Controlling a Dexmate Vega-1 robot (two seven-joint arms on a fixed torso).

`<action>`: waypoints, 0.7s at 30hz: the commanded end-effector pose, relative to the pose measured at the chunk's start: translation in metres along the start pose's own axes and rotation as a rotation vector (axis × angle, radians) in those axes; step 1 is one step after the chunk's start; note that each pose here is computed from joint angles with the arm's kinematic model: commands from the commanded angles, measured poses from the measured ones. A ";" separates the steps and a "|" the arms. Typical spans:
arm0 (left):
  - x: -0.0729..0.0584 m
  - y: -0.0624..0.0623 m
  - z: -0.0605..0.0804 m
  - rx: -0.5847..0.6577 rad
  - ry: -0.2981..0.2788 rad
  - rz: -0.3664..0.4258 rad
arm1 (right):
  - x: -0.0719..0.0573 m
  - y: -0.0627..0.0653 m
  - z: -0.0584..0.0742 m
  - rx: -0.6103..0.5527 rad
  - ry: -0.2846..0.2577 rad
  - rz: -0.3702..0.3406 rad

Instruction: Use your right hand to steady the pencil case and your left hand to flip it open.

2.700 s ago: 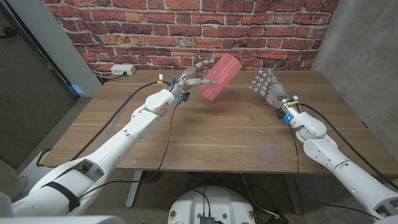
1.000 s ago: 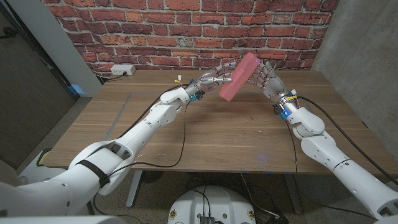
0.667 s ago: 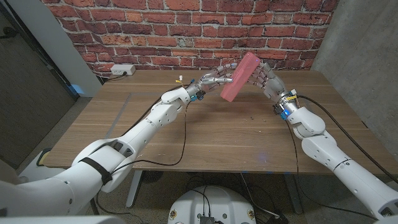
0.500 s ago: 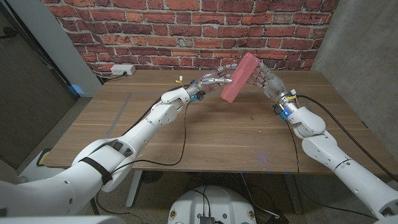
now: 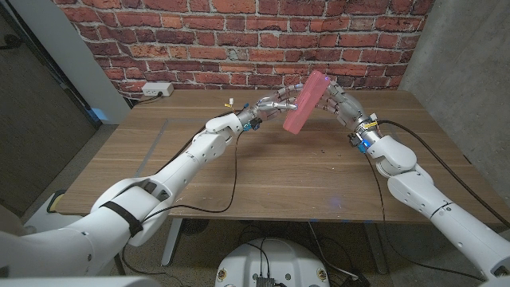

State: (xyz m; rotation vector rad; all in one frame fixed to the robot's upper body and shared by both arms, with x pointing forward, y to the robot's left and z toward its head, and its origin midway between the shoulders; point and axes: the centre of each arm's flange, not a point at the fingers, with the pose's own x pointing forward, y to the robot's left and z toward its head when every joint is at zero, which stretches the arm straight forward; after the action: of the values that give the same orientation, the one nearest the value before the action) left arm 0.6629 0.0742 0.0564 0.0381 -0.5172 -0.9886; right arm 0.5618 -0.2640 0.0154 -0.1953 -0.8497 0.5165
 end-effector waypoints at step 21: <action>0.008 -0.012 -0.007 0.006 0.039 -0.046 | -0.004 0.001 -0.012 0.037 0.126 0.011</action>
State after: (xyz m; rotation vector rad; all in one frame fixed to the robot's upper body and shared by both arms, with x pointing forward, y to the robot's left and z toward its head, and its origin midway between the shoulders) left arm 0.6618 0.0640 0.0522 0.0698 -0.4893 -1.0209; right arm 0.5656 -0.2604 0.0098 -0.2244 -0.7666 0.5293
